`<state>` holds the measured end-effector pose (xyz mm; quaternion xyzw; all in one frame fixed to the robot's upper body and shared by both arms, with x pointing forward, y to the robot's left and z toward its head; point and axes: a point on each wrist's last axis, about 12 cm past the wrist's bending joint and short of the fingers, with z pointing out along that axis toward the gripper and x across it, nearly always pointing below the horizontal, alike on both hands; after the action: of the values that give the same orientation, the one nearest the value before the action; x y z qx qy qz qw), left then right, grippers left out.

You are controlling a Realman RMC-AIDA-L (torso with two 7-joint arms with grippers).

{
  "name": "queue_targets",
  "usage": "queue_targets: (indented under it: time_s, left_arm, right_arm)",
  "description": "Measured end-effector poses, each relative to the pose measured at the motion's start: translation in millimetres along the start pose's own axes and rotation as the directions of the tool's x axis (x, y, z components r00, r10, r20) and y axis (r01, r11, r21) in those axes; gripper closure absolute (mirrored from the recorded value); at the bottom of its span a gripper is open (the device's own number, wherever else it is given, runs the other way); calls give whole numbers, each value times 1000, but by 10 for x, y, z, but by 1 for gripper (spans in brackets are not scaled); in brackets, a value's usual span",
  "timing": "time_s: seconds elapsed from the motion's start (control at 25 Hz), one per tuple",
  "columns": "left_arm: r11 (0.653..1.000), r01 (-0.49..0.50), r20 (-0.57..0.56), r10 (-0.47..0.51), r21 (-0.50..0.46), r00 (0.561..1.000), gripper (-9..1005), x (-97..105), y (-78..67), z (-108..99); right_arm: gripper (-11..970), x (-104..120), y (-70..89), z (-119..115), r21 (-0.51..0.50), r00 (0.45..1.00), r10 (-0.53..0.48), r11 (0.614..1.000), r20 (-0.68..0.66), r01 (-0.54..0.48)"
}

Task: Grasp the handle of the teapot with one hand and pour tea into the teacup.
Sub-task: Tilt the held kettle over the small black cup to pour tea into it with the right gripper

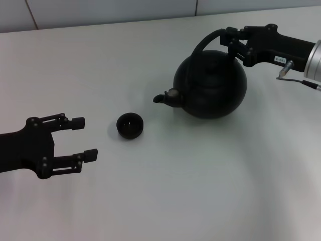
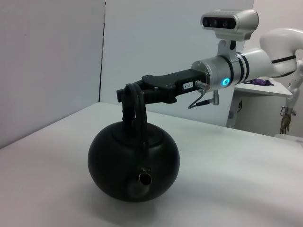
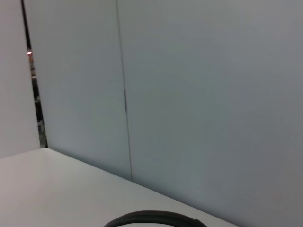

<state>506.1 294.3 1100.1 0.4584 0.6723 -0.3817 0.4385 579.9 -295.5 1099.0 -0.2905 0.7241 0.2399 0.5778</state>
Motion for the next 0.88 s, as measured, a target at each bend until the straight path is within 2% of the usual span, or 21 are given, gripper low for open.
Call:
queue_targets:
  time_s: [0.88]
  left_arm:
    - [1000, 3, 1, -3, 1, 1000, 217, 9, -10, -1]
  right_arm:
    - [797, -362, 69, 310, -78, 981, -194, 978, -14, 193]
